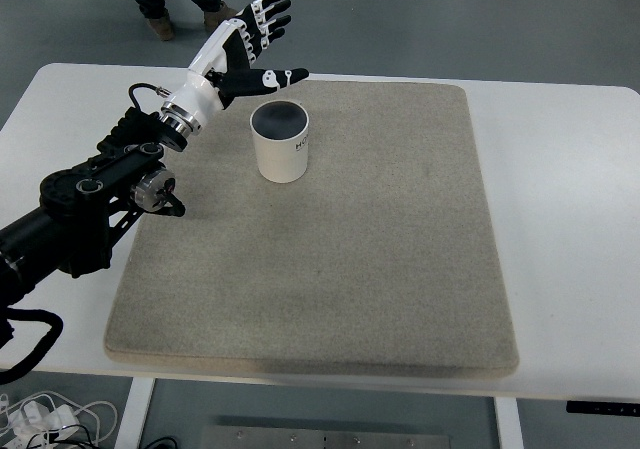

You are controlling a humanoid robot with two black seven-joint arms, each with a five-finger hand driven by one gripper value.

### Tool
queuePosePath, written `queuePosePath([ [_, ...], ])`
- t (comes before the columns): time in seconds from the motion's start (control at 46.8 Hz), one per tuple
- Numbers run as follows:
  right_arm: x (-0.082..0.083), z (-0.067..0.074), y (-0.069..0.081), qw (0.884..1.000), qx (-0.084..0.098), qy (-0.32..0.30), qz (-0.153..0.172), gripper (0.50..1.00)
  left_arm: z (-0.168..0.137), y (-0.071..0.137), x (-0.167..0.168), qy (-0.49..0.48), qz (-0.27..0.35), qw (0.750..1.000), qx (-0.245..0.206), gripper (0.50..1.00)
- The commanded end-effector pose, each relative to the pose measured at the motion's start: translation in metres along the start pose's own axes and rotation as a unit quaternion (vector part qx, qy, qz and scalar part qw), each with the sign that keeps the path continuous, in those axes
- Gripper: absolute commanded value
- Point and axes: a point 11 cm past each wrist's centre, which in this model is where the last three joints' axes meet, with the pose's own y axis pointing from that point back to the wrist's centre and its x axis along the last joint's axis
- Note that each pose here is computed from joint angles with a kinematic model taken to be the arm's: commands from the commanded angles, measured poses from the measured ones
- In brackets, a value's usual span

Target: Upright white cup

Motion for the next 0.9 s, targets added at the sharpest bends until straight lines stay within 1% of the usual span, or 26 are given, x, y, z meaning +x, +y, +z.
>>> queuePosePath([
  [0.0,0.0,0.0,0.0,1.0,0.0,0.0,0.0,0.952,0.008,-0.006,0.005,0.014,0.014,1.0,-0.01,0.999],
  [0.15,0.0,0.0,0.0,1.0,0.0,0.0,0.0,0.952,0.019,-0.013,0.021,0.052,0.054,0.997,-0.023,0.999],
  [0.385,0.0,0.0,0.0,1.0,0.0,0.0,0.0,0.952,0.03,-0.019,0.046,0.107,0.117,0.986,-0.042,0.996],
  [0.449,0.0,0.0,0.0,1.0,0.0,0.0,0.0,0.952,0.033,-0.02,0.054,0.128,0.139,0.981,-0.049,0.996],
  [0.577,0.0,0.0,0.0,1.0,0.0,0.0,0.0,0.952,0.031,-0.014,0.076,0.171,0.194,0.964,-0.056,0.999],
  [0.769,0.0,0.0,0.0,1.0,0.001,-0.001,-0.001,0.952,0.022,-0.005,0.083,0.183,0.206,0.96,-0.052,0.999],
  [0.876,0.0,0.003,0.0,1.0,-0.002,0.0,-0.001,0.952,0.023,0.0,0.089,0.198,0.208,0.956,-0.058,0.999],
])
